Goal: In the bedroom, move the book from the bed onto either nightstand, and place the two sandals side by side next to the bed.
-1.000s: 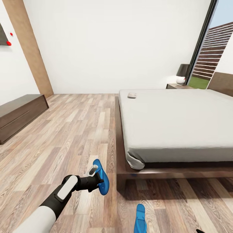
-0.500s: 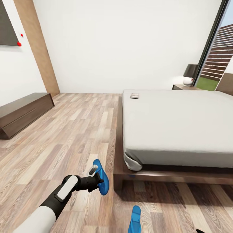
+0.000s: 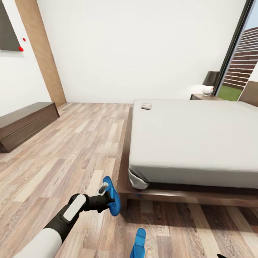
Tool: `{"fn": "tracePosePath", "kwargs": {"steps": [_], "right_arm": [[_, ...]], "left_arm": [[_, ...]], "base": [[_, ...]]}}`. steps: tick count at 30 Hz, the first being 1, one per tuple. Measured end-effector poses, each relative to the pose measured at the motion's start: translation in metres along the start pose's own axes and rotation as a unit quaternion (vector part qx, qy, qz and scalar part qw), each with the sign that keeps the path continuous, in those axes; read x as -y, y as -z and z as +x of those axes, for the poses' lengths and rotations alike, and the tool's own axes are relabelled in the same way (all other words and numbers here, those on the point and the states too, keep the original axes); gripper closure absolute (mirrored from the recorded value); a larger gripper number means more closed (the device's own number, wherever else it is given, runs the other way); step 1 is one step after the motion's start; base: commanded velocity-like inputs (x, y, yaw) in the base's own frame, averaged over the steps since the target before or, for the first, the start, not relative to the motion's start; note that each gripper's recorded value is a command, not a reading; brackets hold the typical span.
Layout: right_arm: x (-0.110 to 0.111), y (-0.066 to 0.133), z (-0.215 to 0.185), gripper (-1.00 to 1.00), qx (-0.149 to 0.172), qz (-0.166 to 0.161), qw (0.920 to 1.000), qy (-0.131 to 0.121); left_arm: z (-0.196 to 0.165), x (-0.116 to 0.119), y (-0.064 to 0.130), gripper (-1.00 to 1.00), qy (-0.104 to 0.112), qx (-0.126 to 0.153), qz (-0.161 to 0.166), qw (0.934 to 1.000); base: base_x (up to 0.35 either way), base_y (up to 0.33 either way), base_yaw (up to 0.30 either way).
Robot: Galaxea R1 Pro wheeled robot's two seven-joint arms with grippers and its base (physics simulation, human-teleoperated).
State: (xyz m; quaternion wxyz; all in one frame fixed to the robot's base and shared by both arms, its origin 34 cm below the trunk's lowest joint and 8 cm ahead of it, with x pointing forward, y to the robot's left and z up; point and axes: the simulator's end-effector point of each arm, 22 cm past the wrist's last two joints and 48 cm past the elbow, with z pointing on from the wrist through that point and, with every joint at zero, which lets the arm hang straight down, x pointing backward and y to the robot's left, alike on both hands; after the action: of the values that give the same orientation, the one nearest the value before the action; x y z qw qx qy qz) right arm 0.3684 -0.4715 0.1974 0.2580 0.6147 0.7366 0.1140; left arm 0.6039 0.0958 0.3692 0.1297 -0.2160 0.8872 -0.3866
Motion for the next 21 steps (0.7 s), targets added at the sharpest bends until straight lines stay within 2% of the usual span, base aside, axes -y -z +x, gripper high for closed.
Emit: {"fn": "tracePosePath", "kwargs": {"steps": [21], "right_arm": [[0.002, 0.0, 0.0, -1.0, -0.001, 0.003, 1.0, 0.0]], "left_arm": [[0.001, -0.012, 0.0, 1.0, 0.007, -0.002, -0.011, 0.9999]], "base": [[0.0, -0.018, 0.017]]}}
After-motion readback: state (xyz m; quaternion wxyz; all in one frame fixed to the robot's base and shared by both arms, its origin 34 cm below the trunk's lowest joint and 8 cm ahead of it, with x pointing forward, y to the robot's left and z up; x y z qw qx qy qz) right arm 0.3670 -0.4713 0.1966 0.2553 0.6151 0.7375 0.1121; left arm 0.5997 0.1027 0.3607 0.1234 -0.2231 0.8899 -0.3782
